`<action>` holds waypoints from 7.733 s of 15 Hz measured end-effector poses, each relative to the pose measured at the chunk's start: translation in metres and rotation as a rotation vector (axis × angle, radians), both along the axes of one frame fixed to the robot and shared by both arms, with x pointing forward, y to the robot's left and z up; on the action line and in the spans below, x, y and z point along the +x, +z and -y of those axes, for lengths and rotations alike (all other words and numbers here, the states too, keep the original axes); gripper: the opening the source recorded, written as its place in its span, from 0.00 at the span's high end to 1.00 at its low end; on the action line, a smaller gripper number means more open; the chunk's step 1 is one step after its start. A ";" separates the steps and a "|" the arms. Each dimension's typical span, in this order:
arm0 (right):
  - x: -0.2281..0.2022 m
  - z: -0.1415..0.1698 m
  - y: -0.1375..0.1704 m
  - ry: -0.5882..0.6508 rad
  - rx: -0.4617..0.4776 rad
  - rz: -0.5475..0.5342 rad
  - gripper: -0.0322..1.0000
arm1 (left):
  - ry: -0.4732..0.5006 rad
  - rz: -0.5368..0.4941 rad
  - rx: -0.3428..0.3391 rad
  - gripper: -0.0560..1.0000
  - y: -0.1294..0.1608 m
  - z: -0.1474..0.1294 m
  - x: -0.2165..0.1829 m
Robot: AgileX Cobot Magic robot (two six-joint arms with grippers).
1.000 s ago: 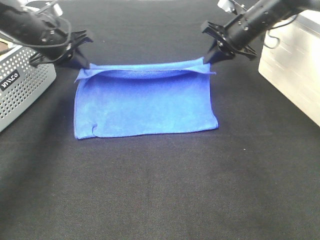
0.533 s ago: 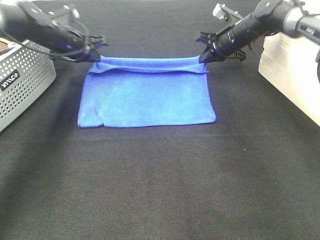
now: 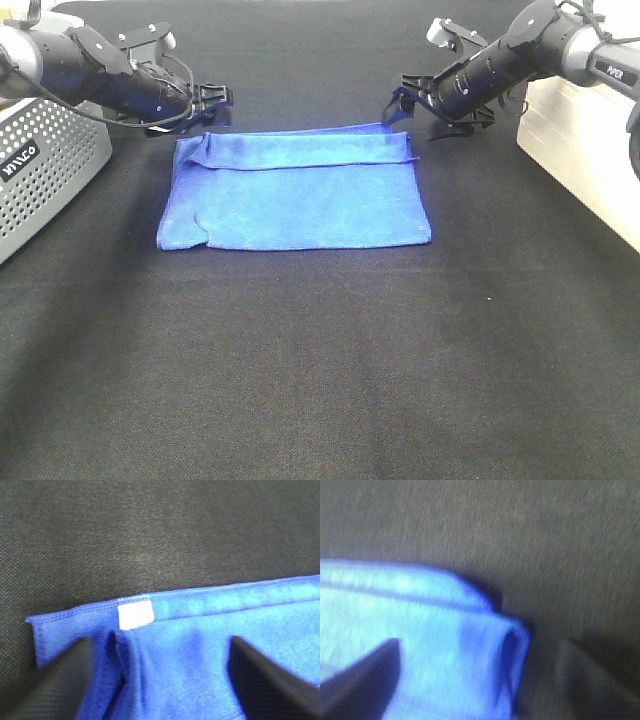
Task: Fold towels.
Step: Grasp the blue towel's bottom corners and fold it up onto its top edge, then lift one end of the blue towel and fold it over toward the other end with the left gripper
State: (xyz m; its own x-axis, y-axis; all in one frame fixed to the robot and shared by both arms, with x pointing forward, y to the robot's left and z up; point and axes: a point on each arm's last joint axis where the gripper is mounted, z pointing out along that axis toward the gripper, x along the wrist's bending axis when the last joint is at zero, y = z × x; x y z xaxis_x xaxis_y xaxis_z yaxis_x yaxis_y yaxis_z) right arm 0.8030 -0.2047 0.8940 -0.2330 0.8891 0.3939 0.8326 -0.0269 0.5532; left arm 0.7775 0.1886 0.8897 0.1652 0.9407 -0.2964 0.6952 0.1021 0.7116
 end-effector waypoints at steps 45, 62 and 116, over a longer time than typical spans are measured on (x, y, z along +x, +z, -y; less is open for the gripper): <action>-0.135 0.037 -0.017 0.062 0.113 -0.633 0.97 | -0.073 -0.722 -0.030 0.94 0.003 -0.009 -0.148; -0.172 0.043 0.018 -0.010 0.057 -0.475 0.97 | 0.023 -0.572 -0.031 0.94 0.044 -0.020 -0.176; -0.116 0.040 0.004 0.065 0.055 -0.452 0.21 | -0.135 -0.578 0.148 0.89 0.077 0.155 -0.115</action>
